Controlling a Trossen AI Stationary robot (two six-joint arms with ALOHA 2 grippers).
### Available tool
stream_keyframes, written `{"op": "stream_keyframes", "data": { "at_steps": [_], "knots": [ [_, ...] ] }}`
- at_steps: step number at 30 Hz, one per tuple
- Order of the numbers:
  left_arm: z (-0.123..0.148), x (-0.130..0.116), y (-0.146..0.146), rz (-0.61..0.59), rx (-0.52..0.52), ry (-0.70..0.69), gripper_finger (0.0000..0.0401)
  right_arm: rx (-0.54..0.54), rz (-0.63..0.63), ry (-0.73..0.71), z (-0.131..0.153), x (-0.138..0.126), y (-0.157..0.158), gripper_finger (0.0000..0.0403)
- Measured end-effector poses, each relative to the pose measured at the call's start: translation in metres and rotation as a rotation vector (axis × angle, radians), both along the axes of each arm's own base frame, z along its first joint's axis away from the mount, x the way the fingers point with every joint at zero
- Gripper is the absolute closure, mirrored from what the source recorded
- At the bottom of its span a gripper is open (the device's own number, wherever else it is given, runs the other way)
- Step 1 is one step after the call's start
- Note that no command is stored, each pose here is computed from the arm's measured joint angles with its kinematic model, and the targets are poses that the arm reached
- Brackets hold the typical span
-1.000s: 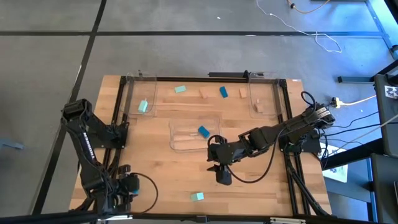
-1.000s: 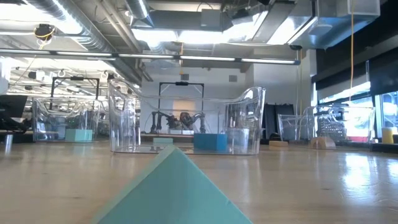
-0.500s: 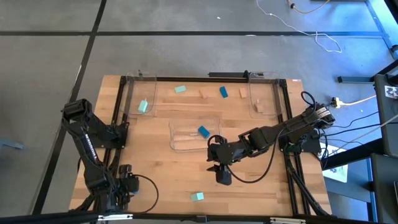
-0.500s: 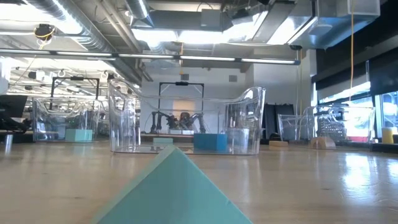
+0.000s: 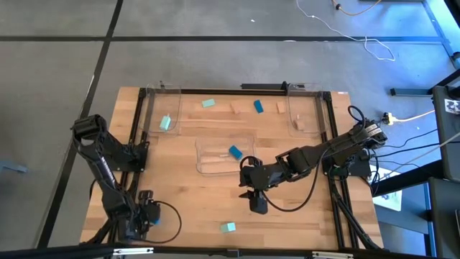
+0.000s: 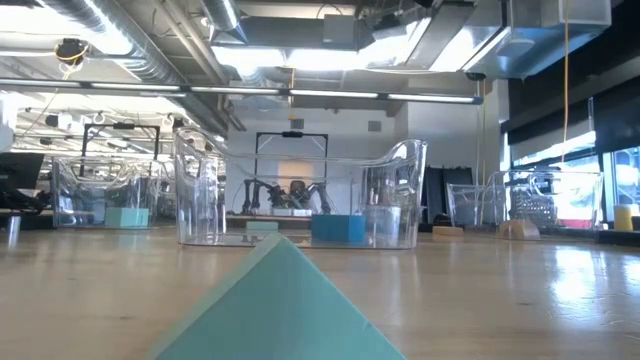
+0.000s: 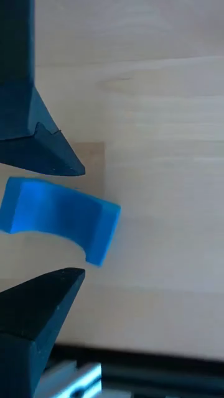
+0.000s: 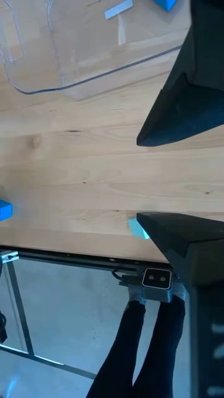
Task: Sort & place blocks by color
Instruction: Put the bottom blue block into the middle transparent bin
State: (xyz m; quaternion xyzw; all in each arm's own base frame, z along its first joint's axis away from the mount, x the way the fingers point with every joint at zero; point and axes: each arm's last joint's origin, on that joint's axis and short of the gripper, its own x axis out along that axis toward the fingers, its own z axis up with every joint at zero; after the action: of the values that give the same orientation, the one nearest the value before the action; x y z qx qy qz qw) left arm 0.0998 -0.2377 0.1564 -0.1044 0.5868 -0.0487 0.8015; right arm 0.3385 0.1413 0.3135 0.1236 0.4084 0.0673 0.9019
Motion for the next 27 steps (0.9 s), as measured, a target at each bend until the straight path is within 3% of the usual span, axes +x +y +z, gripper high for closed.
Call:
{"op": "stream_keyframes", "data": {
  "at_steps": [6,16,27],
  "knots": [
    [-0.016,-0.003,0.006,-0.004,-0.03,-0.002,0.0156,0.0,0.0,0.0,0.0,0.0,0.0,0.0219],
    [-0.017,-0.003,0.006,0.021,-0.065,-0.003,0.0156,0.0,0.0,0.0,0.0,0.0,0.0,0.0219],
    [-0.033,-0.006,-0.002,-0.016,0.0,-0.035,0.0156,0.001,-0.001,0.0,0.0,0.0,0.0,0.0219]
  ]
}}
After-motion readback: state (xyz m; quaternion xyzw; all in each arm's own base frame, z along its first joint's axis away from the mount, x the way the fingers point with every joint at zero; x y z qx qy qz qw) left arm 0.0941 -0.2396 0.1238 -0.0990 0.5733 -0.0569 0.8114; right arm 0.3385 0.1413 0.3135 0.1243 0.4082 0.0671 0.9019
